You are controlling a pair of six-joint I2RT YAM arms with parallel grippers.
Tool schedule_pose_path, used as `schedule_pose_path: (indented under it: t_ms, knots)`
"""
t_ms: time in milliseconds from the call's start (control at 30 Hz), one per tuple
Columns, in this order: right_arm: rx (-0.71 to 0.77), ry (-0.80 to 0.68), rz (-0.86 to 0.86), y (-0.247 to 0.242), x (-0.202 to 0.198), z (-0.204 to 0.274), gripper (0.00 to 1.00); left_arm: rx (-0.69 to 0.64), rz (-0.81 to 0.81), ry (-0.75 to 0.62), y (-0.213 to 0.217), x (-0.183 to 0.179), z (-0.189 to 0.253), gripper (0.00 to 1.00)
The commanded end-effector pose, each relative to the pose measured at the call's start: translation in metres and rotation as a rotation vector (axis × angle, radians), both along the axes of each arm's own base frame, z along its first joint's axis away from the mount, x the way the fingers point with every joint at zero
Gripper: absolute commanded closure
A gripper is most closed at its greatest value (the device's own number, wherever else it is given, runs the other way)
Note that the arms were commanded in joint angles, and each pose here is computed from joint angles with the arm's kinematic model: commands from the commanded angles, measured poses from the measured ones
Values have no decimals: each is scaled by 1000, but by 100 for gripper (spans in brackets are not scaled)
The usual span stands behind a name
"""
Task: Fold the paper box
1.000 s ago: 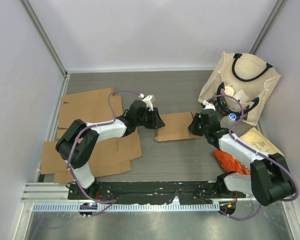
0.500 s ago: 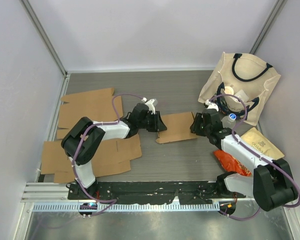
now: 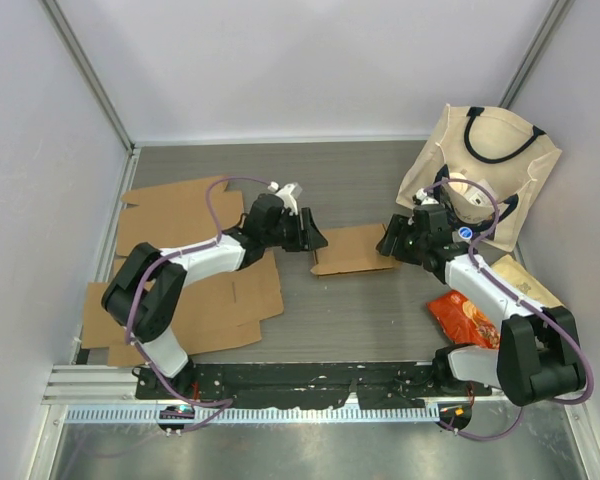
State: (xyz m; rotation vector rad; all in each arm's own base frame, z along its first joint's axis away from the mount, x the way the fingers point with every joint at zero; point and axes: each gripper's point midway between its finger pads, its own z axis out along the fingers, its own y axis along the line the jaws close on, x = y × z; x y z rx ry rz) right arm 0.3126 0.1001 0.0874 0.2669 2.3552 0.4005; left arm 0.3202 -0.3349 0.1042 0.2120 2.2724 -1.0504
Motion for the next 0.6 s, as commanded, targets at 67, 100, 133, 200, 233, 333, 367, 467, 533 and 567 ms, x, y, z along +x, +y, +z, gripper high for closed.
schedule_pose_path:
  t_ms: [67, 100, 133, 200, 233, 333, 367, 467, 533, 567]
  knots:
    - [93, -15, 43, 18, 5, 11, 38, -5, 68, 18, 15, 7, 10, 47]
    - [100, -3, 51, 19, 3, 8, 39, 0, 62, 39, 15, 5, 3, 46]
    - [107, 8, 56, 21, 3, 5, 40, -8, 58, 52, 14, 3, 0, 46]
    - [146, 25, 55, 27, 1, 5, 43, -17, 51, 74, 11, 2, -6, 46]
    - [183, 24, 68, 33, 1, 7, 43, -23, 46, 91, 9, 1, -11, 46]
    - [257, 32, 54, 42, 1, 10, 44, -32, 51, 106, 8, 1, -21, 46]
    - [288, 47, 71, 47, -1, 10, 45, -47, 55, 112, 7, 0, -21, 46]
    - [381, 59, 62, 58, -3, 14, 46, -64, 44, 123, 4, -1, -24, 46]
    - [435, 43, 52, 63, -1, 21, 46, -79, 38, 116, 3, -2, -20, 46]
    - [445, 58, 43, 63, -3, 18, 46, -83, 39, 112, 2, -2, -19, 46]
